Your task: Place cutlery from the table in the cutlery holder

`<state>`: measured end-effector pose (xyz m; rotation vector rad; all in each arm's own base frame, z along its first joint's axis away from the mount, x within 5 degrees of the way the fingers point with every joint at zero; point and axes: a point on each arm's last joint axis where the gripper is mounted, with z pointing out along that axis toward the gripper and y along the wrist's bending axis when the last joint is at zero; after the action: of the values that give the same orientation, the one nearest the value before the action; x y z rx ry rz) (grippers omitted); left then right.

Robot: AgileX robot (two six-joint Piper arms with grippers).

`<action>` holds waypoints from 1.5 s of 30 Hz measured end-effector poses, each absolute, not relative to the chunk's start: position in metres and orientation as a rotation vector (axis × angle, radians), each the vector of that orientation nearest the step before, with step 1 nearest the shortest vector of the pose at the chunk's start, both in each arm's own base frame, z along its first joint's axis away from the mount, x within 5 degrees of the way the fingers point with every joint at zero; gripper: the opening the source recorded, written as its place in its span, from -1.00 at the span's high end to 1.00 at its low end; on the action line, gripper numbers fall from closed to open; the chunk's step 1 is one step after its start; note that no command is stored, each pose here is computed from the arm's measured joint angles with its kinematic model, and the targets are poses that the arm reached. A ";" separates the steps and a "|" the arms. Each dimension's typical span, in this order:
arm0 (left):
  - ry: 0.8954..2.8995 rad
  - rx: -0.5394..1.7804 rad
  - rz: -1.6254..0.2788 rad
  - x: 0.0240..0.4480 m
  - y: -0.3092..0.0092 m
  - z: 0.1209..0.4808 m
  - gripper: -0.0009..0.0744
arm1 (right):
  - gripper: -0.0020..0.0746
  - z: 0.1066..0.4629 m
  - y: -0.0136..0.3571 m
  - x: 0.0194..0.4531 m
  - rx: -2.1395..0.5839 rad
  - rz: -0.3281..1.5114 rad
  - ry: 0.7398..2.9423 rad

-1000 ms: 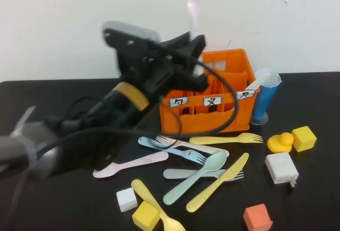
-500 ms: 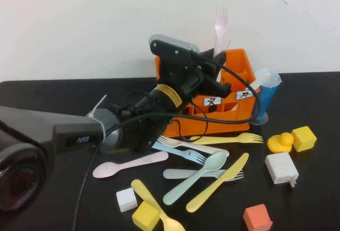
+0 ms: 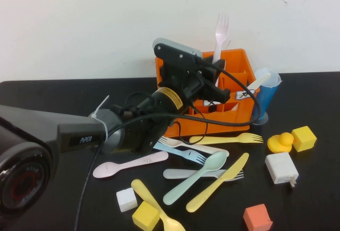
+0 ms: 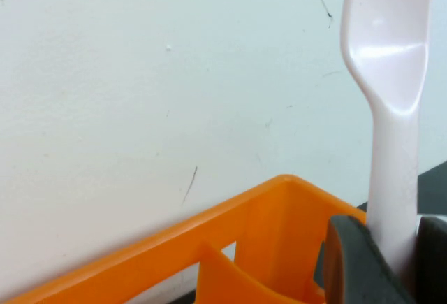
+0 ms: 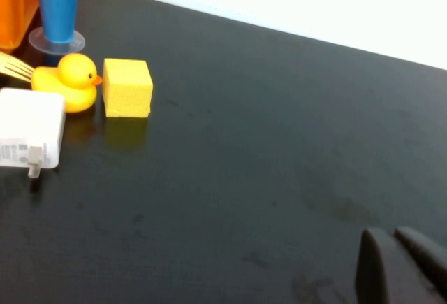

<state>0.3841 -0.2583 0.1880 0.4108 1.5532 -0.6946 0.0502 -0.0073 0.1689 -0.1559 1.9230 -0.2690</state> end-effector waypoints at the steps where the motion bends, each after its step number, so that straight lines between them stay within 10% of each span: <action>1: 1.559 0.413 -0.691 0.384 -0.258 0.187 0.56 | 0.95 0.169 -0.007 0.050 -0.156 -0.269 1.923; 27: 1.549 0.473 -0.706 0.373 -0.274 0.187 0.29 | 0.95 0.169 -0.007 0.050 -0.156 -0.269 1.923; 45: 1.402 0.814 -0.634 0.322 -0.284 0.277 0.97 | 0.95 0.169 -0.007 0.050 -0.156 -0.269 1.923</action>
<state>0.3225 -0.2840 0.2772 0.8138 1.4022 -0.6336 0.0502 -0.0073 0.1689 -0.1559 1.9230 -0.2690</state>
